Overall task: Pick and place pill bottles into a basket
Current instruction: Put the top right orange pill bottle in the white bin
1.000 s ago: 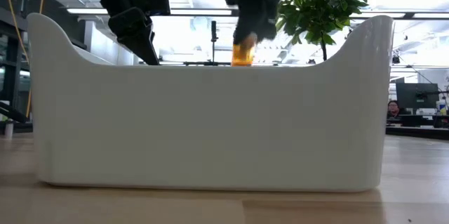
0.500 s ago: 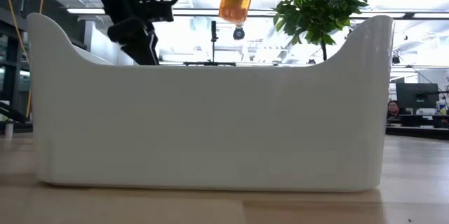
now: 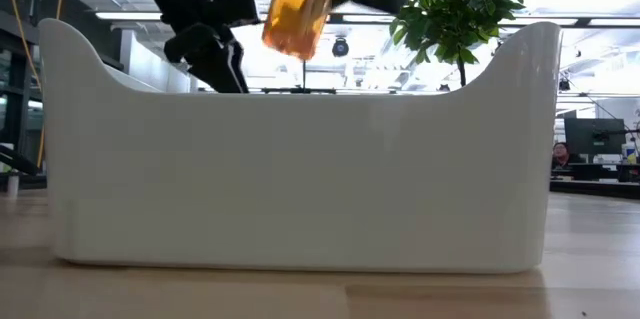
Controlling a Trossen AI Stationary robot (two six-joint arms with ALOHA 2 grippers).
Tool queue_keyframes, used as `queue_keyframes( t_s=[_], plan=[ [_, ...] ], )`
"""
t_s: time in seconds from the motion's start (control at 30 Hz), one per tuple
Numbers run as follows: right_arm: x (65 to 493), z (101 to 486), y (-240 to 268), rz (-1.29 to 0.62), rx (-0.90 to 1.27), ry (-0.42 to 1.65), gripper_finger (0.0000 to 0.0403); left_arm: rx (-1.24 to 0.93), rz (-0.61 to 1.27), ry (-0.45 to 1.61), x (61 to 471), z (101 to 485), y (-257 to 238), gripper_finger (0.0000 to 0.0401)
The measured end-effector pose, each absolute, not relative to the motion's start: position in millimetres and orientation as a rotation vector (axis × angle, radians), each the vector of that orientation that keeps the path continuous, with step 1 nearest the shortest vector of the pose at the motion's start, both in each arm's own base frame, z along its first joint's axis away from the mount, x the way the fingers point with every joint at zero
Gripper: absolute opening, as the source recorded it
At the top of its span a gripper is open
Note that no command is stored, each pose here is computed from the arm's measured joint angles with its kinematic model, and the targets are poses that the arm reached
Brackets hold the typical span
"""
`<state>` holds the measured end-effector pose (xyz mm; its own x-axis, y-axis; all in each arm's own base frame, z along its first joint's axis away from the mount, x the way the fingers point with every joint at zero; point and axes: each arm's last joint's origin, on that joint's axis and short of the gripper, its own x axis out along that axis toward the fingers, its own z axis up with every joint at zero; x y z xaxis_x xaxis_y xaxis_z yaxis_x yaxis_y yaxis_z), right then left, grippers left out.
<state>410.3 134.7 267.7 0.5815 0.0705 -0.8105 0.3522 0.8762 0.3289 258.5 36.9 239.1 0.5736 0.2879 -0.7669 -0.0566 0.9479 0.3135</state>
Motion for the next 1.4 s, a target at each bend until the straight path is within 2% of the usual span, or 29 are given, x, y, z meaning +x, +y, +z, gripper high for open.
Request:
queue_keyframes(
  t_s=[0.2,0.37,0.6,0.73,0.9,1.03,1.17,1.4],
  plan=[
    [427.0,244.7,140.5,-0.096,0.539,0.96,0.0185,0.31,0.239,0.927,249.4,249.5,37.2,0.0216],
    [428.7,242.0,142.1,-0.066,0.542,0.968,0.0197,0.306,0.265,0.897,241.4,258.9,36.8,0.0216],
    [429.3,240.5,142.2,-0.041,0.484,0.969,0.0187,0.139,0.304,0.787,230.5,275.3,34.3,0.0216],
    [430.8,236.2,142.5,-0.041,0.459,0.973,0.0189,-0.056,0.224,0.713,225.9,283.6,29.5,0.0216],
    [432.9,231.4,142.6,-0.034,0.405,0.969,0.0203,-0.231,0.016,0.557,225.5,301.1,22.4,0.0216],
    [435.8,227.1,141.6,-0.016,0.395,0.972,0.0193,-0.345,-0.106,0.426,228.7,315.6,19.0,0.0216],
    [438.1,225.6,140.7,-0.014,0.392,0.961,0.0187,-0.361,-0.143,0.338,229.5,325.3,18.2,0.0216],
    [441.4,227.5,138.1,-0.035,0.39,0.919,0.0206,-0.338,-0.143,0.245,228.1,335.6,18.6,0.0216]
  ],
)
